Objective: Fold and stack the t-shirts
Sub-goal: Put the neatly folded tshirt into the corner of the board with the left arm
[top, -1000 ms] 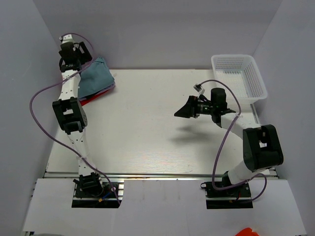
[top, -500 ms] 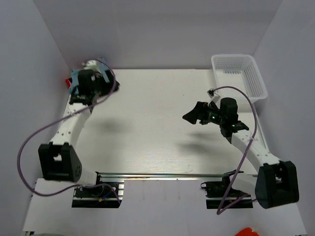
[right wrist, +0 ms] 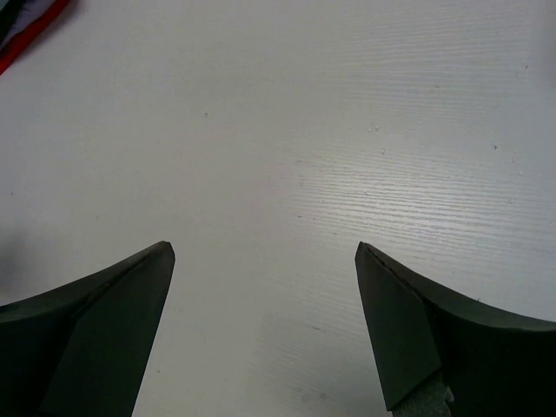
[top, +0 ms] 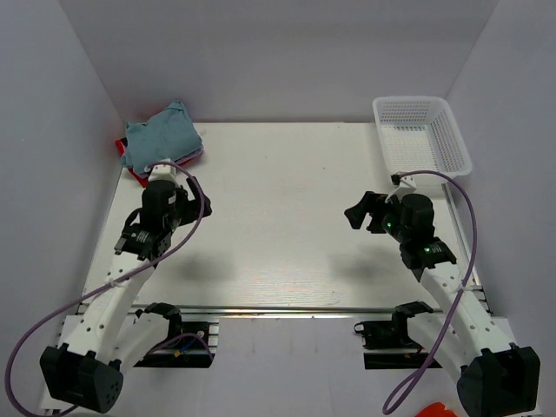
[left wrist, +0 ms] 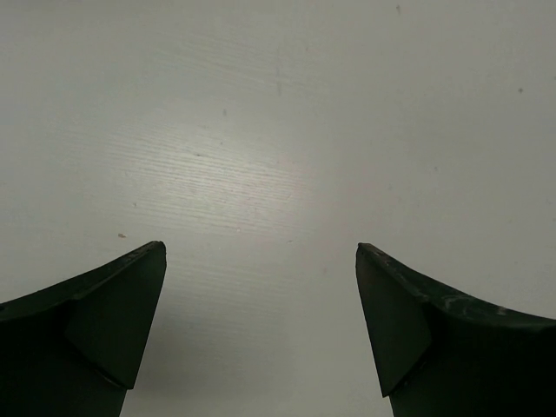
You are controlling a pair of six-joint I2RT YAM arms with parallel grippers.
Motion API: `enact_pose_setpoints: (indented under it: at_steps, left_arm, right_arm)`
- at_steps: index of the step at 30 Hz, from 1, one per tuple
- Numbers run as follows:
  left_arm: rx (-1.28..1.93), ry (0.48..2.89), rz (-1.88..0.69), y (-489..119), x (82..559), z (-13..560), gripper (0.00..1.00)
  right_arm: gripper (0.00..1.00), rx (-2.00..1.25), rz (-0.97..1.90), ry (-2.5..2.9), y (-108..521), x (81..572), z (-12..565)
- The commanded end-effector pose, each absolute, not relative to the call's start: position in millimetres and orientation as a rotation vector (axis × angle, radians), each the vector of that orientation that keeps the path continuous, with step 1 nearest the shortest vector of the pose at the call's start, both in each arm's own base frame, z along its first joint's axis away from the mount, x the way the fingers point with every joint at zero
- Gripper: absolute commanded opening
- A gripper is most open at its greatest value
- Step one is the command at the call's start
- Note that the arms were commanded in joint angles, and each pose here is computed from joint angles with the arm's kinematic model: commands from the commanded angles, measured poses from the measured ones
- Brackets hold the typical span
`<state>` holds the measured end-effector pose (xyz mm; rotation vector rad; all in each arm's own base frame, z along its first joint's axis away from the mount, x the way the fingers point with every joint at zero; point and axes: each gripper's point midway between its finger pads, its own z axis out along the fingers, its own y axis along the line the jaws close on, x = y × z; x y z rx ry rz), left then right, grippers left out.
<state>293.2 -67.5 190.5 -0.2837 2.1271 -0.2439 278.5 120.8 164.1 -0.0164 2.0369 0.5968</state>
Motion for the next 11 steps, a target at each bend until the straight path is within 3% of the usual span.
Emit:
enact_pose_setpoints:
  at_steps: [1, 11]
  left_arm:
    - [-0.303, 2.058, -0.235, -62.2, 293.7, 209.8, 1.0]
    - [-0.319, 2.093, -0.19, -57.3, 294.2, 202.4, 1.0]
  right_arm:
    - [0.9, -0.002, 0.57, 2.01, 116.2, 281.2, 167.7]
    - [0.9, -0.053, 0.648, 1.984, 129.0, 279.2, 169.1]
